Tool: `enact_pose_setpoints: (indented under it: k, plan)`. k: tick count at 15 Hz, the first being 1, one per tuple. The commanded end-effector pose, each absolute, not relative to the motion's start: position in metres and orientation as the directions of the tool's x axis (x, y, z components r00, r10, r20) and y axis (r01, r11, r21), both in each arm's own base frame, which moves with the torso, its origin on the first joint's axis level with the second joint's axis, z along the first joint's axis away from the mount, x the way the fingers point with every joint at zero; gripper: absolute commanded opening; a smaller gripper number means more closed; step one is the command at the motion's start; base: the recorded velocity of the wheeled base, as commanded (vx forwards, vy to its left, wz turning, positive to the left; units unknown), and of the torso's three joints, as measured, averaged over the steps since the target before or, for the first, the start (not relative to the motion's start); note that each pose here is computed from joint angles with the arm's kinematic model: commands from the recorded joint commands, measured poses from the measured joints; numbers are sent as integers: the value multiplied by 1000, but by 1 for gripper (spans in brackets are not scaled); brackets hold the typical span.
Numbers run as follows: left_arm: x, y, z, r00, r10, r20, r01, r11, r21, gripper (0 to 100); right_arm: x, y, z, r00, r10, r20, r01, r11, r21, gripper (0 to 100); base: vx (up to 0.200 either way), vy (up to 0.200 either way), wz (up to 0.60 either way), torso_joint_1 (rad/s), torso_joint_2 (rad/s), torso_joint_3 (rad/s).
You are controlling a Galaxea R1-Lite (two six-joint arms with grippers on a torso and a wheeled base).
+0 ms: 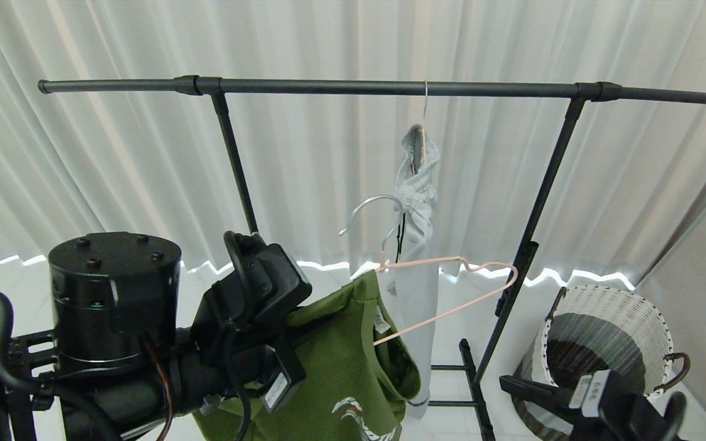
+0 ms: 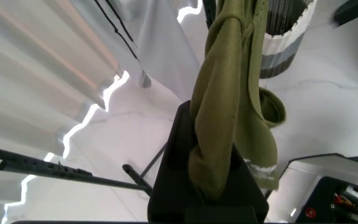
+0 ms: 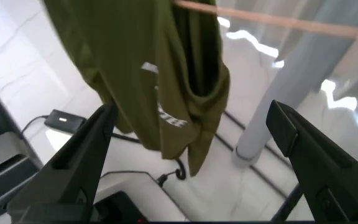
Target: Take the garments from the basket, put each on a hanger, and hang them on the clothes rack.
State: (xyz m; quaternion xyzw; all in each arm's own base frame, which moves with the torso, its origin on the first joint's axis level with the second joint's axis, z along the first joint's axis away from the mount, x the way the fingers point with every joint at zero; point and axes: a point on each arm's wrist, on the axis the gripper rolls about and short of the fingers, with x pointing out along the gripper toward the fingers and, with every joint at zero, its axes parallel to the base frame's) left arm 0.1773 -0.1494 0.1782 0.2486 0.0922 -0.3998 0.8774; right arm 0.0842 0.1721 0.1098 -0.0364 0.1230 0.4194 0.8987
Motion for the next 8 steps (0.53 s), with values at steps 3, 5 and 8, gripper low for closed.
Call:
enact_pose_setpoints:
  k: [3,5,8]
  plan:
    - [177,-150,181,662,-662,-351,748,554,365,0,124,209,85,670,662,-335,-666,736,122,100,0,0,0,0,0,0]
    - [178,-151,181,663,-662,-350,747,555,364,0,137,220,78,683,643,-347,-642,755,134,100,0,0,0,0,0,0]
    - [177,-151,181,662,-663,-350,748,554,364,0,148,218,69,716,591,-371,-588,797,136,100,0,0,0,0,0,0]
